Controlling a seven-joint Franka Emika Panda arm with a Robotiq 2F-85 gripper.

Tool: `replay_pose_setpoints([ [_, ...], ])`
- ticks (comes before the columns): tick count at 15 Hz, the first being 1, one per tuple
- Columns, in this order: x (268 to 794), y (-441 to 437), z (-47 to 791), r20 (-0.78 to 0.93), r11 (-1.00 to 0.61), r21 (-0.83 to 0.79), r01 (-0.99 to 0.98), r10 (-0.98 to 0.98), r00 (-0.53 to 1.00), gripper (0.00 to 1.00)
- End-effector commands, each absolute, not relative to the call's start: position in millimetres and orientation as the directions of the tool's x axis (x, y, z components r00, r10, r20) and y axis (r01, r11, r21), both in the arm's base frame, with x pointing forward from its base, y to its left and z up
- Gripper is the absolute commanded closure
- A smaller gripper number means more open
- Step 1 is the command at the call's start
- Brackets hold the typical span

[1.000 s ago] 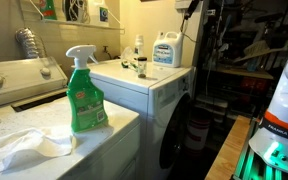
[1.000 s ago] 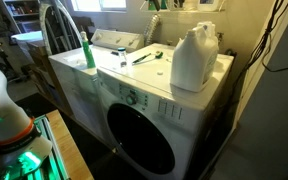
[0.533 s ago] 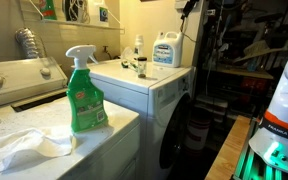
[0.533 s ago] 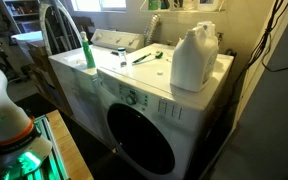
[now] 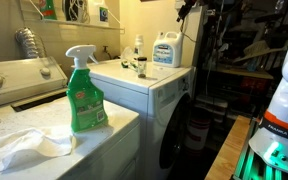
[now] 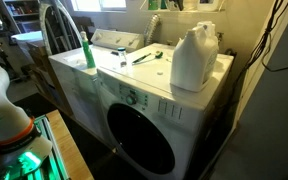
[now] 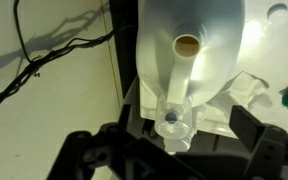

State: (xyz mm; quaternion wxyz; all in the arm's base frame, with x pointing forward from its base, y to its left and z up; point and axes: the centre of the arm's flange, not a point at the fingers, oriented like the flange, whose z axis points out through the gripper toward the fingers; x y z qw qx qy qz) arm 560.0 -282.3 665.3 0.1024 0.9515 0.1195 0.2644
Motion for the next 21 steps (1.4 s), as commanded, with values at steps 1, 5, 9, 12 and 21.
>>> replay_pose_setpoints([
  [1, 625.2, -316.5, 660.1, 0.505, -0.954, 0.225, 0.196, 0.286, 0.814, 0.0],
  [5, 672.6, -305.1, 644.3, 0.523, -0.945, 0.17, 0.28, 0.327, 0.787, 0.0],
  [9, 696.4, -292.0, 629.6, 0.481, -0.936, 0.125, 0.329, 0.347, 0.805, 0.0],
  [12, 707.7, -288.5, 622.2, 0.469, -0.93, 0.144, 0.338, 0.365, 0.804, 0.0],
  [21, 730.3, -286.9, 601.3, 0.412, -0.918, 0.204, 0.341, 0.396, 0.821, 0.0],
])
